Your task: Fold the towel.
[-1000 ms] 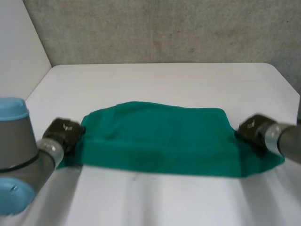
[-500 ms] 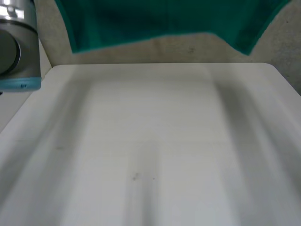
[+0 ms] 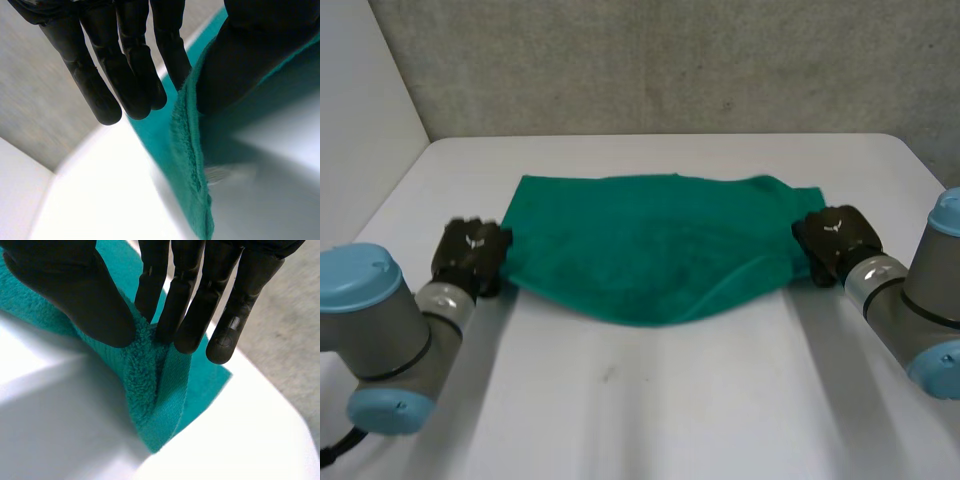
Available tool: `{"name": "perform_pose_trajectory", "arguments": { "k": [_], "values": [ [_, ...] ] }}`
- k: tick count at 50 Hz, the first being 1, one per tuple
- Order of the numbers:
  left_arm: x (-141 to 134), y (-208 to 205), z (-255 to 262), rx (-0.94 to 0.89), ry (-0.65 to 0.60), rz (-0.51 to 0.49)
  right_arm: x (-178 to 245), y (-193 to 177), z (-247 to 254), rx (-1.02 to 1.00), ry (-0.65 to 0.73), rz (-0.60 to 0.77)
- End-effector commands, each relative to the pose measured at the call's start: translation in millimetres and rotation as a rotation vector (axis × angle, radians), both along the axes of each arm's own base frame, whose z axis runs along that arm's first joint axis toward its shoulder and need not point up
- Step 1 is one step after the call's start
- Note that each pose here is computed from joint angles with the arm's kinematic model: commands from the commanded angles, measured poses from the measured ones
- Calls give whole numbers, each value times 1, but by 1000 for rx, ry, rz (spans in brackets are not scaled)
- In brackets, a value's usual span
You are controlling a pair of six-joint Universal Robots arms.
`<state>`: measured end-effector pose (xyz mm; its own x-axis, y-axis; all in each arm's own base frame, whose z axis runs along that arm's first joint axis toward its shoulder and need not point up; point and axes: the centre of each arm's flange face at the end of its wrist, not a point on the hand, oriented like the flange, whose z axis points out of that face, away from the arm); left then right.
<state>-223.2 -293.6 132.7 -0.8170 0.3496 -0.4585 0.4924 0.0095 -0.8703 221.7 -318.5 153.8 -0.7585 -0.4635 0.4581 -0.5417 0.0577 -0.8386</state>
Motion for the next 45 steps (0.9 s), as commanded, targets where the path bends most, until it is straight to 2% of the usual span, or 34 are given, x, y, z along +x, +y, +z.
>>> {"name": "perform_pose_trajectory", "arguments": {
  "k": [1,3,7,11,18,26,31,34,37,40,41,45],
  "values": [
    [29,46,6,229,-179,64,-14,44,31,105,168,45],
    [41,66,13,315,-256,97,-25,59,36,157,250,55],
    [51,100,26,425,-336,99,-46,85,41,243,388,75],
    [53,114,42,420,-339,90,-54,102,37,297,478,128],
    [41,105,56,317,-304,56,-49,78,34,141,414,67],
    [10,45,32,185,-267,28,-41,27,12,11,271,-20],
    [-4,14,21,103,-241,26,-34,10,7,-33,248,-43],
    [-18,-22,7,6,-208,31,-28,-7,3,-97,234,-85],
    [-23,-33,4,-27,-200,30,-25,-20,-4,-128,231,-103],
    [-28,-48,-4,-63,-209,29,-19,-25,-12,-138,230,-96],
    [-35,-66,-14,-121,-246,21,-14,-29,-17,-152,224,-88],
    [-41,-82,-27,-174,-305,13,-7,-42,-27,-204,217,-95]
  ]
}}
